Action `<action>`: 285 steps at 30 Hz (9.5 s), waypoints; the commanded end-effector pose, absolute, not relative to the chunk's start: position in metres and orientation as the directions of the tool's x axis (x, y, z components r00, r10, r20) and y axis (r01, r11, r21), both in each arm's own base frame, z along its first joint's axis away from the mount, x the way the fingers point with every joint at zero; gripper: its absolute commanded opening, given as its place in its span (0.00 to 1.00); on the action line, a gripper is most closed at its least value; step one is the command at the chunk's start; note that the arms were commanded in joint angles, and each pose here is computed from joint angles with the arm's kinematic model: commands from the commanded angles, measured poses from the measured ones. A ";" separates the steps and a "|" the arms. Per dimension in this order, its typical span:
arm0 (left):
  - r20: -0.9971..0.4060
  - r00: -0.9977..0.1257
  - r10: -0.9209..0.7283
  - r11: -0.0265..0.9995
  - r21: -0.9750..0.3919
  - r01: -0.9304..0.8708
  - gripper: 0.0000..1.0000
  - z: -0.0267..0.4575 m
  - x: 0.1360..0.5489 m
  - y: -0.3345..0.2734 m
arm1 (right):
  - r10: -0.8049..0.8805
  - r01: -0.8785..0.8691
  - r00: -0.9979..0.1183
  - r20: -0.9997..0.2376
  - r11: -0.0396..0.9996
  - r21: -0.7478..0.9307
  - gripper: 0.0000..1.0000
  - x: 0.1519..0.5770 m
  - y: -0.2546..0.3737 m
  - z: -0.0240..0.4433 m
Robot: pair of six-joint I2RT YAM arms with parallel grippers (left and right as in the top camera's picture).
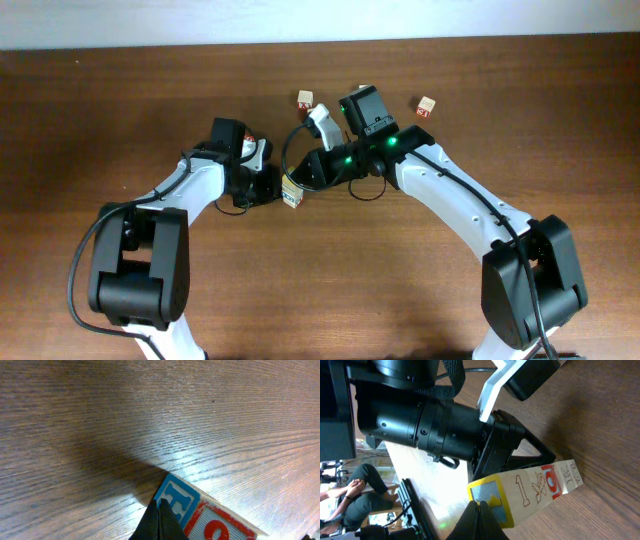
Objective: Rotate 5 blocks
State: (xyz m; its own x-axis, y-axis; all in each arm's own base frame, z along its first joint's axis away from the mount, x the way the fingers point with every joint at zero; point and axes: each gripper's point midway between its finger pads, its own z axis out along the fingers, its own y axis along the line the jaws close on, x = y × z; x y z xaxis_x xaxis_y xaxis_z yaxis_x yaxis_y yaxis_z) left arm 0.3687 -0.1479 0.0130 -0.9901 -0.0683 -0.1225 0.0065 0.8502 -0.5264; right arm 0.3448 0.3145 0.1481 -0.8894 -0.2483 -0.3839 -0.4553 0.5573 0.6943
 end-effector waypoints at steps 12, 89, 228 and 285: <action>-0.140 -0.989 -0.049 0.876 -0.481 0.025 0.00 0.013 0.369 -0.147 | -0.226 -0.395 -0.913 -0.339 0.692 0.604 0.04 0.356 0.302 0.103; -0.228 -0.967 -0.117 0.992 -0.080 -0.101 0.07 -0.005 0.383 -0.074 | -0.243 -0.510 -0.853 -0.462 0.572 0.642 0.12 0.348 0.328 0.188; -0.611 -0.741 -0.280 0.947 -0.048 -0.318 0.99 0.181 0.409 0.058 | -0.110 -0.051 -0.062 -0.992 0.993 -0.107 0.99 0.246 0.002 0.159; -0.921 -0.087 0.381 0.923 0.383 -0.016 0.99 0.158 0.245 0.016 | -0.110 -0.051 -0.062 -0.992 0.993 -0.107 0.99 0.246 0.002 0.159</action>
